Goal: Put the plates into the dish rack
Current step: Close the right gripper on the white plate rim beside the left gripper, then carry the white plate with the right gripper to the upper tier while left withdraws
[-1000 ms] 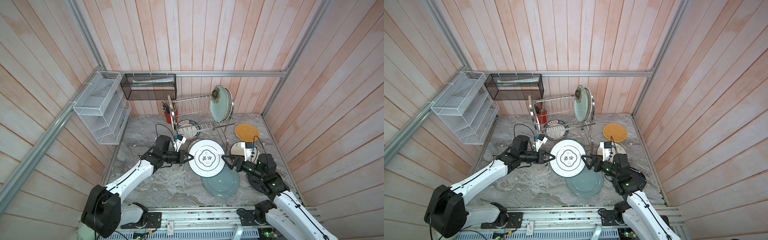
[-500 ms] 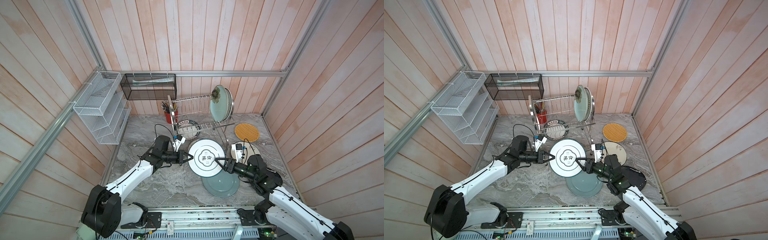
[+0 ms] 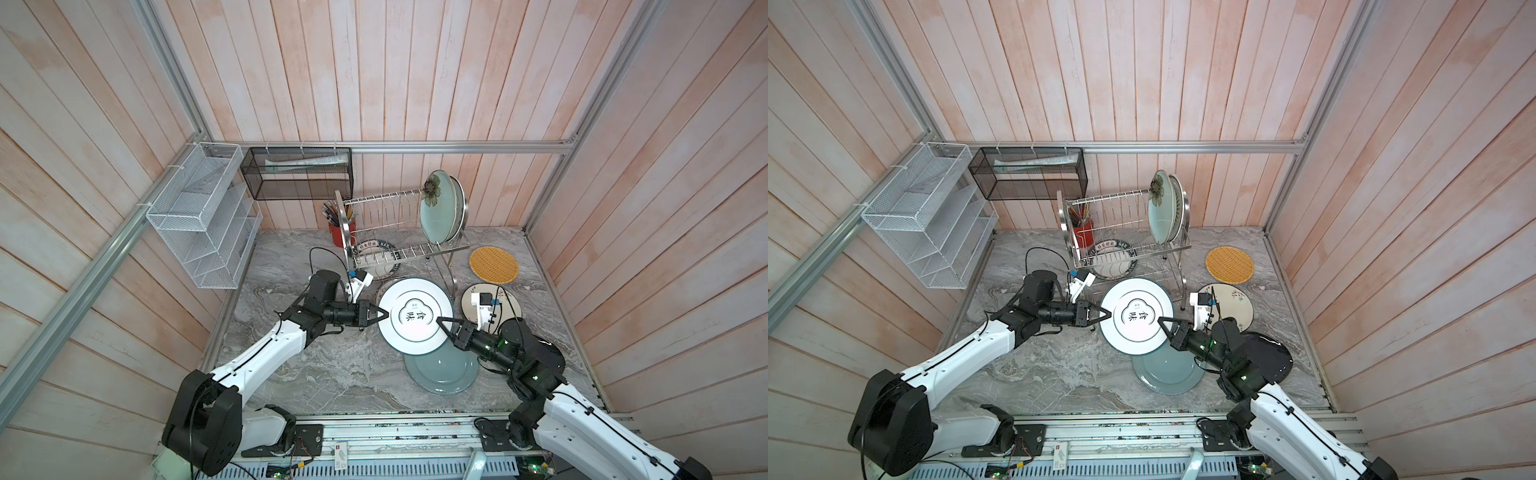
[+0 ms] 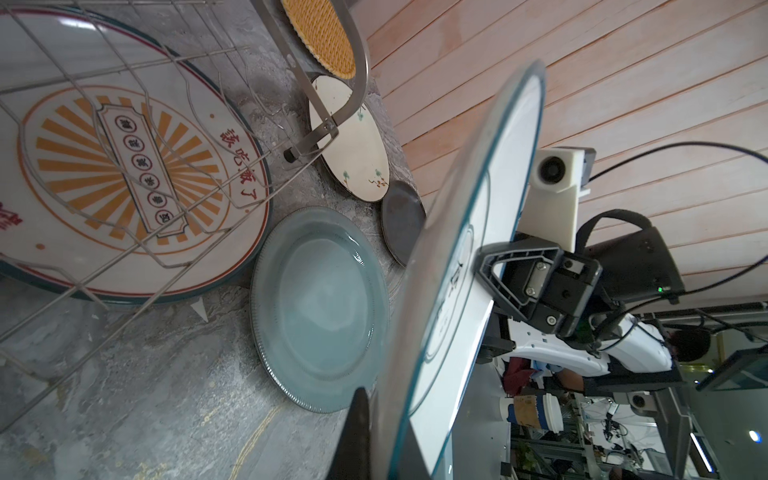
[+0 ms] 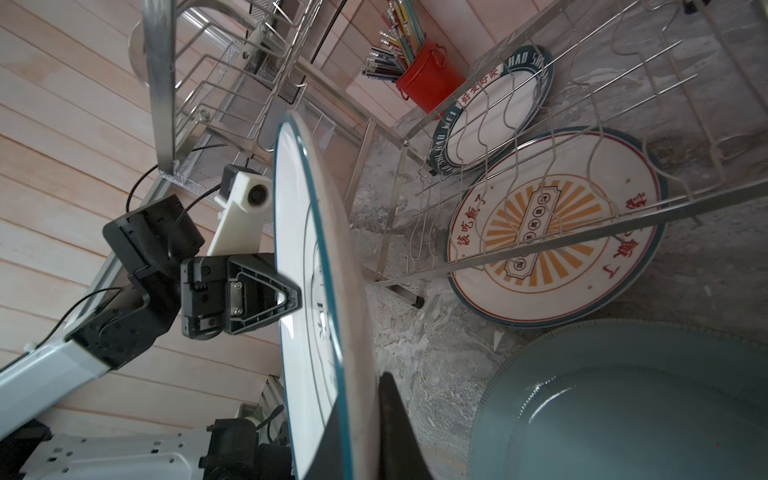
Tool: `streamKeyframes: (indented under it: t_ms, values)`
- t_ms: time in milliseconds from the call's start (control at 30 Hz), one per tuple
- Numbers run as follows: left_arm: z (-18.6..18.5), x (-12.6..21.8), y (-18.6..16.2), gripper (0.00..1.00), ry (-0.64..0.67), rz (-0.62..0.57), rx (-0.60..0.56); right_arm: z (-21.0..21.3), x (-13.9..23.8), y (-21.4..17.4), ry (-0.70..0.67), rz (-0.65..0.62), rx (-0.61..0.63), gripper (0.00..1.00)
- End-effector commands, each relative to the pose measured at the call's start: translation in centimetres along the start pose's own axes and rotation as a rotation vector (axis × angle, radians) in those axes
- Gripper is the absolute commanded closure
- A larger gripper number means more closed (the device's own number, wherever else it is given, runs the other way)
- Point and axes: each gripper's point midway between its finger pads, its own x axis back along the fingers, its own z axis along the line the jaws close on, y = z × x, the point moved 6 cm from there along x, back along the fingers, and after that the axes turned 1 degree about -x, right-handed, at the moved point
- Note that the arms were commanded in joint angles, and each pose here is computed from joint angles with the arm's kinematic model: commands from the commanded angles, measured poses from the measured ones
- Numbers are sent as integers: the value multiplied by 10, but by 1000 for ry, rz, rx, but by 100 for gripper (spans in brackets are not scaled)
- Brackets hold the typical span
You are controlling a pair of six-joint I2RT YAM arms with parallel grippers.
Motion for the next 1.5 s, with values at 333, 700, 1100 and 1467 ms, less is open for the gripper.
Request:
streamKeyframes:
  t_ms: [333,700,1100,1467]
  values:
    - [-18,12,4,71,-47,-41,-49,30,10,18,46,-75,60,100]
    - [-72,59,3,0,-56,-220,-338,72,40,48,54,-152,165,100]
    - [-101,109,-6,0,74,-506,-531,137,64,77,198,-174,280,100]
    - [-83,157,-37,0,374,-693,-410,197,57,164,-51,-353,453,100]
